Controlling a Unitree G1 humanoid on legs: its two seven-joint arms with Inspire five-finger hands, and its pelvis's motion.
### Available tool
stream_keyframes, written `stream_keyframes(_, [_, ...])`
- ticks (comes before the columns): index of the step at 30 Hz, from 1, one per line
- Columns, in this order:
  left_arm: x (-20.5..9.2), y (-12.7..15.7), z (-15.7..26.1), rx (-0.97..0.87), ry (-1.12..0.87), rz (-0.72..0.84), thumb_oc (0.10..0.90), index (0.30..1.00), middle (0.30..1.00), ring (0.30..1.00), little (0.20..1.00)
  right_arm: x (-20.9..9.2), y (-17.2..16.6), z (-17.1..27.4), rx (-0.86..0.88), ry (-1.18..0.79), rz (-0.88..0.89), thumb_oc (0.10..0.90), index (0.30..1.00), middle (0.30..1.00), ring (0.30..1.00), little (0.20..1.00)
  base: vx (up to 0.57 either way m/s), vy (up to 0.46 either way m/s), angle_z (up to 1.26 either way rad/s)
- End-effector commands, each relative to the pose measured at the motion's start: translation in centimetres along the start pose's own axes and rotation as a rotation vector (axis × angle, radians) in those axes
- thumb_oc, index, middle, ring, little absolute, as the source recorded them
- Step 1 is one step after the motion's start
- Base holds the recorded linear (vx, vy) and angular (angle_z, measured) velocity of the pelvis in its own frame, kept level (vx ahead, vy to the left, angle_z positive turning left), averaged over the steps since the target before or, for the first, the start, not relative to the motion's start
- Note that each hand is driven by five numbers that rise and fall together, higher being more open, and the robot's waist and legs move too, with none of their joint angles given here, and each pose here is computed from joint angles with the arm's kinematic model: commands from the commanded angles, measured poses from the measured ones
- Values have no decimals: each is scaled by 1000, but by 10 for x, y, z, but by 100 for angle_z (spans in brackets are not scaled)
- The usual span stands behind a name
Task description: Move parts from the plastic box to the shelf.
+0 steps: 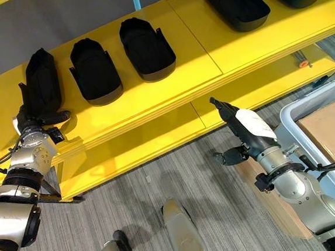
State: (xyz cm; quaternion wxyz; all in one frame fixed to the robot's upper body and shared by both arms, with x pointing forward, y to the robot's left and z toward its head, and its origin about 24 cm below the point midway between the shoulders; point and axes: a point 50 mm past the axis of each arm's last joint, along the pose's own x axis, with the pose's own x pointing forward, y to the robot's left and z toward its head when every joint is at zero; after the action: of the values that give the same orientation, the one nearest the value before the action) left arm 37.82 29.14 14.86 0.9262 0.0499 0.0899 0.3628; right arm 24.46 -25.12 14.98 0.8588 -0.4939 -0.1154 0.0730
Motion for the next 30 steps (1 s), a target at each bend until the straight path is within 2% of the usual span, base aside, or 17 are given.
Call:
stream_keyframes(1, [8, 37, -18, 289, -40, 240, 900, 1000, 1000, 1000, 1000, 16, -39, 40, -11, -206, -203, 900, 1000, 1000, 1000, 1000, -32, -10, -1])
stream_keyframes(2, [11, 48, -23, 412, -21, 264, 900, 1000, 1000, 1000, 1000, 16, -39, 39, -11, -204, -205, 900, 1000, 1000, 1000, 1000, 0, 0, 0])
stream_keyframes(9, [11, 60, -47, 581, 12, 246, 900, 1000, 1000, 1000, 1000, 20, -42, 37, -18, -188, -219, 900, 1000, 1000, 1000, 1000, 0, 0, 0])
stream_keyframes(18, [-2, 49, -85, 566, 29, 140, 900, 1000, 1000, 1000, 1000, 24, -46, 37, -30, -161, -255, 900, 1000, 1000, 1000, 1000, -9, 1, 1])
stream_keyframes(30, [-13, 23, -86, 446, -2, 53, 900, 1000, 1000, 1000, 1000, 22, -44, 34, -27, -147, -281, 900, 1000, 1000, 1000, 1000, 0, -3, 1])
